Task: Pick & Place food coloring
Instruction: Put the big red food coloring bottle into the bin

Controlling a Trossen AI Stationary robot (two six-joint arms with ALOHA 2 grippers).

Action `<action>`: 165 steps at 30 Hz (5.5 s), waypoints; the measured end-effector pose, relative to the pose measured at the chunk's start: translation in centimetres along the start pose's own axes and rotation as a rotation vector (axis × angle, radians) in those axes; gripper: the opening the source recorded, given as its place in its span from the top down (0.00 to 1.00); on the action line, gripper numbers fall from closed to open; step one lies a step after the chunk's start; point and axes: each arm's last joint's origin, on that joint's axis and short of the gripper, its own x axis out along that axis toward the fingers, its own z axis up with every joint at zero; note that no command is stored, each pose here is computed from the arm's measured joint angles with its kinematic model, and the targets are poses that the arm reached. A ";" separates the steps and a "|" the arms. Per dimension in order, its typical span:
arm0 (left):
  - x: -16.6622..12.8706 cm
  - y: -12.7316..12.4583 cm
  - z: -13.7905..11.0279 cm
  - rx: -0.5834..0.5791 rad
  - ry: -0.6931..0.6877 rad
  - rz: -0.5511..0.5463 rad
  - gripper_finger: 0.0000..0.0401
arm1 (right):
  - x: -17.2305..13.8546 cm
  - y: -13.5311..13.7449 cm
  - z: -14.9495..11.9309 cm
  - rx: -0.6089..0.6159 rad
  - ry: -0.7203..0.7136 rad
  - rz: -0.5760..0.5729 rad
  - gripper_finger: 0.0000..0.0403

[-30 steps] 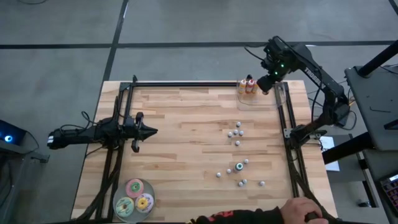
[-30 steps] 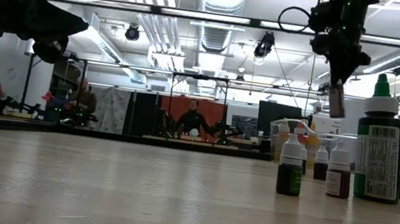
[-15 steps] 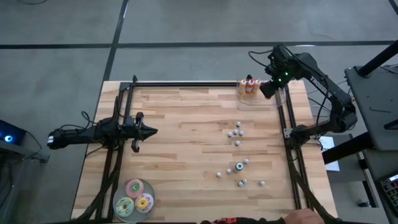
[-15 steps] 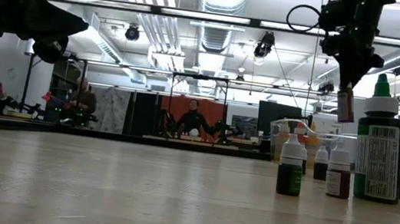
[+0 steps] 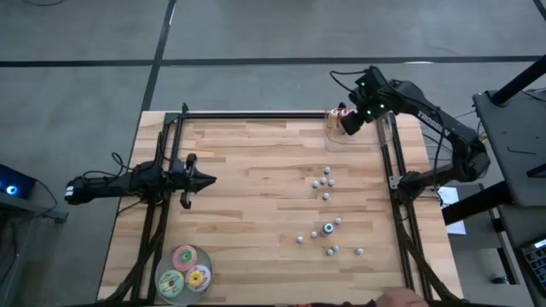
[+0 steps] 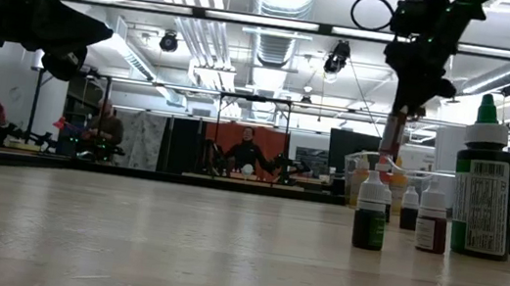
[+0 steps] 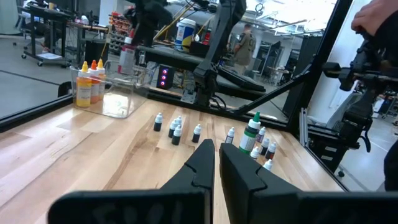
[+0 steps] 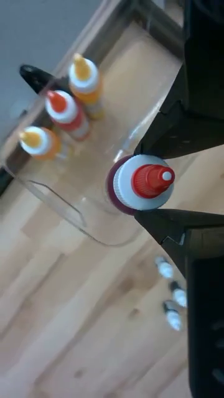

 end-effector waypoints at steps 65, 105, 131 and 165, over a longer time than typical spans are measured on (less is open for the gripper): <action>0.0 0.0 0.0 0.000 0.000 0.000 1.00 | -0.3 -8.5 6.5 0.406 0.104 -0.341 0.73; 0.0 0.0 0.0 0.000 0.000 0.000 1.00 | 0.5 -10.8 4.8 0.486 -0.028 -0.333 0.73; 0.0 0.0 0.0 0.000 0.000 0.000 1.00 | 2.7 -10.7 3.2 0.117 0.112 -0.212 0.73; 0.0 0.0 0.0 0.000 0.001 0.000 1.00 | 5.3 -11.2 2.3 0.151 0.084 -0.223 0.73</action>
